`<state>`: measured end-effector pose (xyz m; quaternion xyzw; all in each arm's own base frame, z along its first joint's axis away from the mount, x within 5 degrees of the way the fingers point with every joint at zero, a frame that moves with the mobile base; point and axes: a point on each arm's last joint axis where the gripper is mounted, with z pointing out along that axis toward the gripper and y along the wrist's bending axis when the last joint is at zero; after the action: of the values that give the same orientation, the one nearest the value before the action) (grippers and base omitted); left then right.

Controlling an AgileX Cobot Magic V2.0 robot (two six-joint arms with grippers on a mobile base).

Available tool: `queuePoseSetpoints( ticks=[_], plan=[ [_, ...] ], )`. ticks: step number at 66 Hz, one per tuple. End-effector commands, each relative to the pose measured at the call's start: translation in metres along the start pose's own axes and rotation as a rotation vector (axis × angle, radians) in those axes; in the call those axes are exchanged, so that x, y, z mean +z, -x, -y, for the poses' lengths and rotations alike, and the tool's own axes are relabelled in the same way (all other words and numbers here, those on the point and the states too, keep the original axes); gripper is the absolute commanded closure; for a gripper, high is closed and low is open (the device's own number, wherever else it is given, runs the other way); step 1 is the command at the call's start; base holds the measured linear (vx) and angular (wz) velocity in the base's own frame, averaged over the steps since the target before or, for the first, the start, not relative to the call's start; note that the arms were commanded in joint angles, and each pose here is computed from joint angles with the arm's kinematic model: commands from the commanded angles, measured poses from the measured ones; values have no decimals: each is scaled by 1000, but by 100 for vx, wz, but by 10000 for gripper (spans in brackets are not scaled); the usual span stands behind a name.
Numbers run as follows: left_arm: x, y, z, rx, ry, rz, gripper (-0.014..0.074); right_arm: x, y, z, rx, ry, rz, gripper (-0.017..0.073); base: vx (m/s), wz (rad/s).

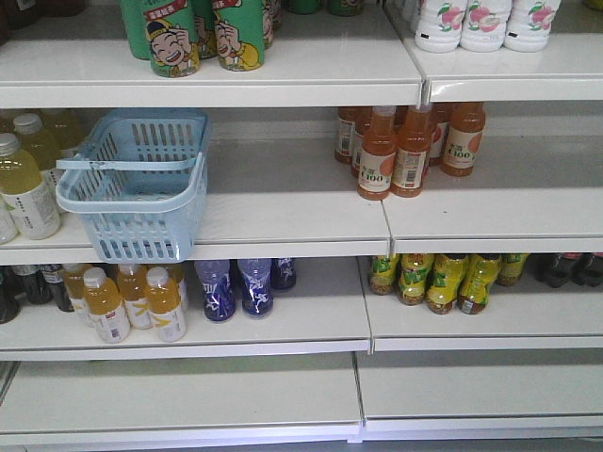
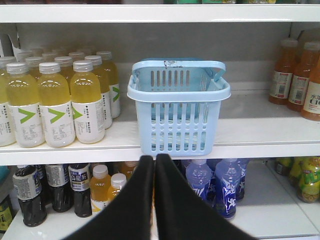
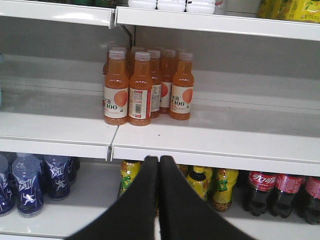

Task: Place coke in basket with both arms
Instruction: 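Lower the left gripper over the light-blue basket handle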

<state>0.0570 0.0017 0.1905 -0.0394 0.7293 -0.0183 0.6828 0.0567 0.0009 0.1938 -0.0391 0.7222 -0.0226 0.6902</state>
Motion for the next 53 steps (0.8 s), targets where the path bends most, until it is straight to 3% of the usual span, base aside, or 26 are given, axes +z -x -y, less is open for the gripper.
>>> queuePoseSetpoints(
  ticks=[1, 26, 31, 42, 53],
  plan=[
    [-2, 7, 1, -12, -16, 88, 600, -1, 4, 0, -14, -1, 82, 568, 0, 0],
    [-2, 9, 1, -13, -18, 101, 600, -1, 4, 0, -14, -1, 82, 568, 0, 0],
    [-3, 16, 2, -58, -29, 167, 600, -1, 4, 0, -14, -1, 82, 568, 0, 0],
    [-15, 65, 6, -97, -53, 329, 600, -1, 4, 0, -14, -1, 82, 568, 0, 0],
    [-11, 118, 10, -79, -34, 194, 600, -1, 4, 0, -14, -1, 82, 568, 0, 0]
  ],
)
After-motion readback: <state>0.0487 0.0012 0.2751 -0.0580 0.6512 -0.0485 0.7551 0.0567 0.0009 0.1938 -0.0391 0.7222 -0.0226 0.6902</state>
